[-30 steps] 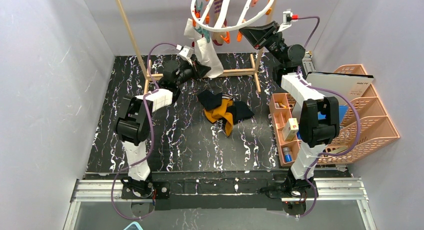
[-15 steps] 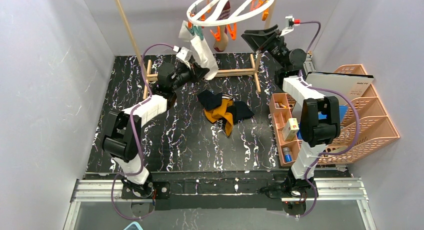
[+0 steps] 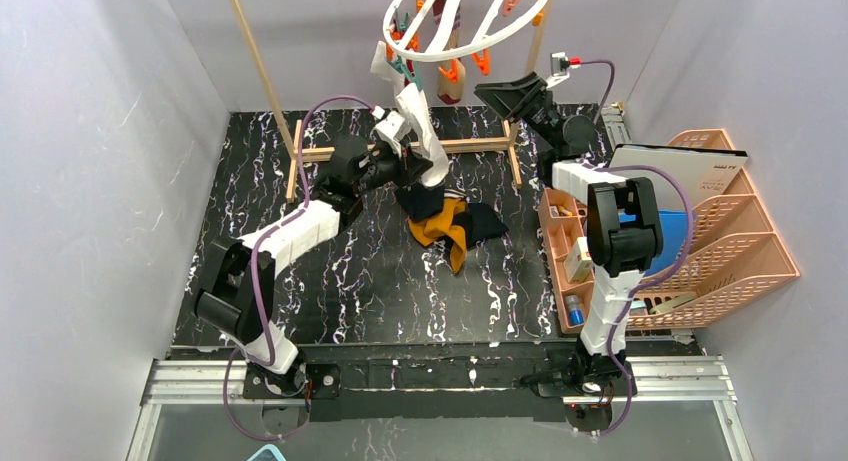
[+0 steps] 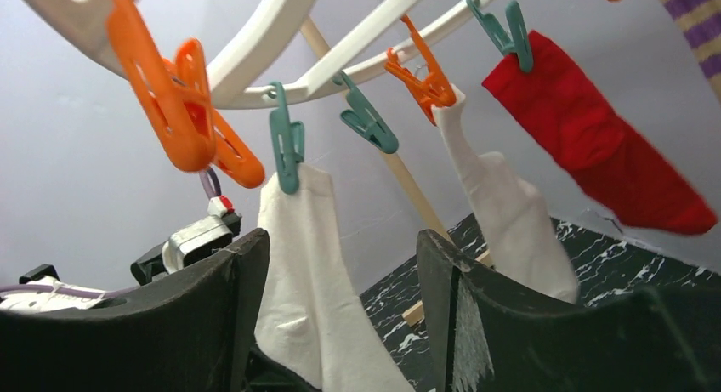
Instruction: Remove the socks clipped to the hanger
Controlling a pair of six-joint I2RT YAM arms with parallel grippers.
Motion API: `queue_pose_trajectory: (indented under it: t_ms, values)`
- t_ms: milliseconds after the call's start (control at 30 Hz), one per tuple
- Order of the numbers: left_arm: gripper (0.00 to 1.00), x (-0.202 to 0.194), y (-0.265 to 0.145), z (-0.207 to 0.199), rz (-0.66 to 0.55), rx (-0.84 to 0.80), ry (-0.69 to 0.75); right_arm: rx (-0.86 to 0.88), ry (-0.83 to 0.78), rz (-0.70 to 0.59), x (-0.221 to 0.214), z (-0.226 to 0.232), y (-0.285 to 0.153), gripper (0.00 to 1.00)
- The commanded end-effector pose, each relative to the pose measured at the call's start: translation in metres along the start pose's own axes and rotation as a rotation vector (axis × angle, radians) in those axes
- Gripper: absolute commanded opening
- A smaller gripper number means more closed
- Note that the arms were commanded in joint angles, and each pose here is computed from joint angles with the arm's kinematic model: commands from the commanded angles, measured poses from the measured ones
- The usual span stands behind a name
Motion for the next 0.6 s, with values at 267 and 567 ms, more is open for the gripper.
queue_pose_trajectory:
  t_ms: [267, 567]
  values:
    - [0.0, 0.006, -0.023, -0.037, 0.009, -0.035, 0.048, 0.159, -0.033, -0.053, 0.0, 0.028, 0.035, 0.72]
    - [0.0, 0.0, -0.028, -0.051, 0.009, -0.033, 0.062, 0.088, -0.131, -0.043, -0.003, 0.048, 0.04, 0.72]
Point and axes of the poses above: each gripper's point midway between its finger pads, its own y axis out along the fingers, its own z axis along the line the jaws close on, x = y × z, the point moved 5 cm from there along -y, back along the fingers, and after that the axes turned 15 degrees about -y, right-handed, at the moved point
